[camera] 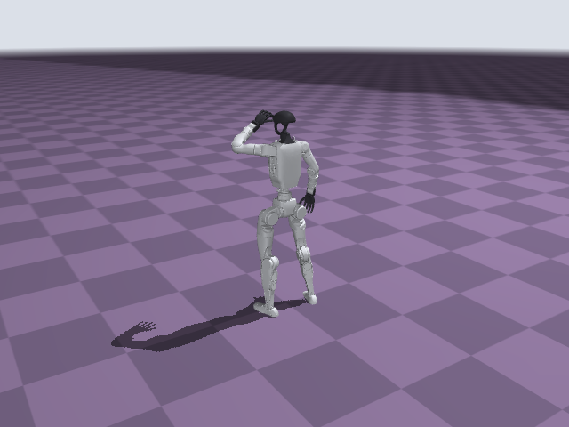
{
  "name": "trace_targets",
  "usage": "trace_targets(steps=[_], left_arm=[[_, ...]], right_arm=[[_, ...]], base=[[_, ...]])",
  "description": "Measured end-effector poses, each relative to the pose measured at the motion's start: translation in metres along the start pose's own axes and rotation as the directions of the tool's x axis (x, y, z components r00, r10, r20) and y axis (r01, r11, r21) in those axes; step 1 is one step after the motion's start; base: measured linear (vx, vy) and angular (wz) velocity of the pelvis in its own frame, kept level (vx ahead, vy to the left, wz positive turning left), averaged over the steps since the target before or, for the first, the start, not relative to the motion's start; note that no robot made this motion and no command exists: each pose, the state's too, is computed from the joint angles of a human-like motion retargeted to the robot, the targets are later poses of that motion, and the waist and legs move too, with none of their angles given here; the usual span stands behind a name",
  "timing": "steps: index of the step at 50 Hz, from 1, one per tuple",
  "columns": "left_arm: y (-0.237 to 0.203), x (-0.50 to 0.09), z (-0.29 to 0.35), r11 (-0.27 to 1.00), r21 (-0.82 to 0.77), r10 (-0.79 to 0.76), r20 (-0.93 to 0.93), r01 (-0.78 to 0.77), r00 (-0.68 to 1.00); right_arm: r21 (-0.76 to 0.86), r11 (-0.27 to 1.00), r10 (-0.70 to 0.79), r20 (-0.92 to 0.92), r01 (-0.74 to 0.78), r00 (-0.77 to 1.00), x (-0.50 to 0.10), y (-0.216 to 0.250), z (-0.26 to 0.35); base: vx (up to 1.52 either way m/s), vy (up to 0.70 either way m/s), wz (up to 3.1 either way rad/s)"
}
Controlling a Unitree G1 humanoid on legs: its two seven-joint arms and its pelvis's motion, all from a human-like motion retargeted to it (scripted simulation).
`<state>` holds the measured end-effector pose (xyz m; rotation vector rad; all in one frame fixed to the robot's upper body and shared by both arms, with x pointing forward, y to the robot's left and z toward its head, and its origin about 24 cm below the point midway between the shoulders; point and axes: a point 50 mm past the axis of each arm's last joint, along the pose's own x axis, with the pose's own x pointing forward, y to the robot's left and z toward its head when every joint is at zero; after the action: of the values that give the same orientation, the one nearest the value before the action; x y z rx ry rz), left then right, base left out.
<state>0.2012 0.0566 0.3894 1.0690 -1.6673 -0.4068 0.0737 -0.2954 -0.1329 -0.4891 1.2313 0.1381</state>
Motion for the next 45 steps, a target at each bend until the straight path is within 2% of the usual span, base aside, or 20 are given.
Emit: trace_targets(steps=[4, 8, 13, 20, 32, 39, 45], left_arm=[[-0.016, 0.024, 0.018, 0.998, -0.005, -0.065, 0.132, 0.066, 0.989], [-0.017, 0.022, 0.032, 0.996, 0.006, -0.09, 0.195, 0.091, 0.977], [0.006, -0.006, 0.036, 1.0, -0.001, 0.005, 0.151, -0.005, 0.989], [0.019, -0.029, 0.037, 0.996, 0.024, 0.089, 0.076, -0.091, 0.993], [-0.015, 0.037, 0.032, 1.0, 0.016, -0.011, 0.193, 0.008, 0.981], [0.013, 0.003, 0.019, 0.998, 0.041, 0.054, 0.09, -0.058, 0.995], [0.039, -0.035, 0.017, 0.984, 0.127, 0.128, -0.009, -0.126, 0.992]], right_arm=[[0.027, 1.0, 0.006, 0.015, -0.006, 1.0, 0.002, 0.005, 0.005], [0.071, 0.997, -0.015, 0.06, 0.011, 0.998, 0.005, 0.008, 0.019], [0.083, 0.995, -0.062, 0.137, 0.051, 0.989, 0.006, 0.007, 0.042], [-0.052, 0.998, -0.023, 0.184, 0.034, 0.983, 0.004, 0.004, 0.055], [-0.063, 0.997, 0.059, 0.187, -0.048, 0.981, 0.009, 0.019, 0.064], [-0.036, 0.999, 0.018, 0.237, -0.01, 0.971, 0.009, 0.016, 0.08], [-0.018, 1.0, -0.018, 0.231, 0.022, 0.973, 0.007, 0.013, 0.072]], base=[[0.0, 0.01, 0.3], [0.0, 0.0, -0.07], [0.0, -0.01, -0.42], [0.0, 0.0, -0.19], [-0.01, 0.01, 0.15], [0.0, -0.01, -0.42], [0.01, -0.01, -0.37]])
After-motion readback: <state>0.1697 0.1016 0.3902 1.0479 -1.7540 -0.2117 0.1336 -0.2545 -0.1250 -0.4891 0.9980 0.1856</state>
